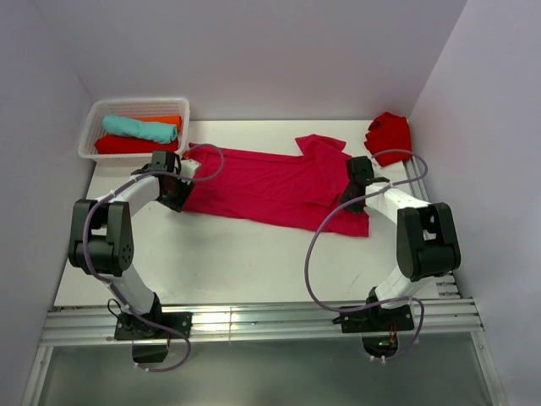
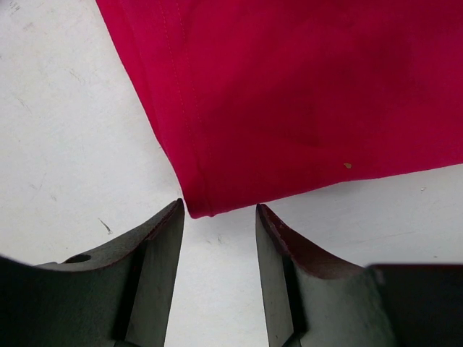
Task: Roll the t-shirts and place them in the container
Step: Fold the tshirt
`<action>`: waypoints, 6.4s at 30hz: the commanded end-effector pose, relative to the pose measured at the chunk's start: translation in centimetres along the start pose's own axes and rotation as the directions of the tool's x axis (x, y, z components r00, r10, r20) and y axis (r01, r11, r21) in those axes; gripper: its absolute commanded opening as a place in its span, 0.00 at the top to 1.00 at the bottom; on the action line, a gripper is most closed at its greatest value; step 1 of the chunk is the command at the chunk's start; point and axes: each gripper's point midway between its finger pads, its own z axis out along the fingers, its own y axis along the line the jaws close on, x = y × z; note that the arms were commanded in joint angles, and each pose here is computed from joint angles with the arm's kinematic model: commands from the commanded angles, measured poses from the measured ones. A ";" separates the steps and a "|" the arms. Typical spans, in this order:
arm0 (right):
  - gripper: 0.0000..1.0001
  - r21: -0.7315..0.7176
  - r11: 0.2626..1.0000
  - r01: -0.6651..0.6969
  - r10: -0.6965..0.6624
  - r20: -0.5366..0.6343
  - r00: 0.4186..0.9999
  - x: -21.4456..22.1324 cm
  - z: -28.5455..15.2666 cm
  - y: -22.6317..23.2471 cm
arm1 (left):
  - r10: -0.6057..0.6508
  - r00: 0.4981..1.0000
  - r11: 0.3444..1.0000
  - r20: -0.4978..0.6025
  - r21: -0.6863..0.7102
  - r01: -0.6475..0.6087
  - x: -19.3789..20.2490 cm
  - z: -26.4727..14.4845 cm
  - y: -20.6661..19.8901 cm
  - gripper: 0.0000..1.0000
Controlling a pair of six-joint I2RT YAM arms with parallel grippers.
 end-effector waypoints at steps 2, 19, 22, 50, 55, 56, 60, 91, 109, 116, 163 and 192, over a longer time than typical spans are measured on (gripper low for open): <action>0.83 -0.007 1.000 -0.013 0.014 0.062 0.998 -2.7 -0.9 0.3 | 0.022 1.000 1.000 0.001 -0.012 -0.022 -0.2 -0.1 0.2 0.51; 0.94 0.000 0.996 -0.094 0.094 0.067 0.993 -6.8 0.9 -0.4 | 0.029 1.000 1.000 -0.004 -0.013 -0.029 -0.2 0.0 0.3 0.51; 0.94 0.005 0.990 -0.138 0.138 0.065 0.988 -7.7 1.7 -1.2 | 0.030 1.000 0.999 -0.008 -0.013 -0.030 -0.1 0.1 0.3 0.51; 0.87 -0.033 0.983 -0.182 0.185 0.119 0.976 -6.8 -0.5 -1.1 | 0.041 0.999 0.999 0.006 -0.009 -0.041 -0.5 -0.4 0.3 0.51; 0.88 -0.050 0.990 -0.134 0.139 0.108 0.984 -3.6 -0.9 0.7 | 0.039 0.999 0.999 0.007 -0.003 -0.039 -0.5 -0.4 0.2 0.51; 0.88 -0.055 0.991 -0.122 0.127 0.094 0.987 -2.6 -0.8 1.1 | 0.040 0.999 0.999 0.011 -0.005 -0.040 -0.6 -0.5 0.3 0.51; 0.88 -0.051 0.994 -0.100 0.104 0.068 0.992 -1.3 0.0 1.9 | 0.036 0.999 0.999 0.007 0.000 -0.036 -0.4 -0.4 0.1 0.51; 0.71 -0.132 0.990 -0.047 0.049 0.006 0.999 -5.9 3.6 9.9 | 0.039 0.999 0.999 -0.005 0.003 -0.039 -0.2 0.0 0.1 0.51; 0.51 -0.040 0.999 -0.023 0.027 0.120 0.992 -9.7 1.0 8.8 | 0.048 0.999 0.999 -0.005 0.003 -0.048 -0.2 -0.1 0.1 0.50; 0.46 -0.030 0.998 -0.048 0.053 0.165 0.985 -9.9 -1.9 7.0 | 0.040 0.997 0.999 0.059 0.001 -0.040 -1.7 -1.7 0.4 0.36; 0.26 -0.103 0.915 -0.391 0.398 0.063 0.915 6.0 -5.8 -7.4 | -0.561 0.826 0.728 -0.058 0.441 0.525 1.6 1.0 -0.1 0.51; 0.87 -0.057 0.934 -0.353 0.357 0.124 0.926 0.0 -6.1 -8.2 | -0.465 0.885 0.809 -0.015 0.399 0.432 1.3 -0.6 1.4 1.00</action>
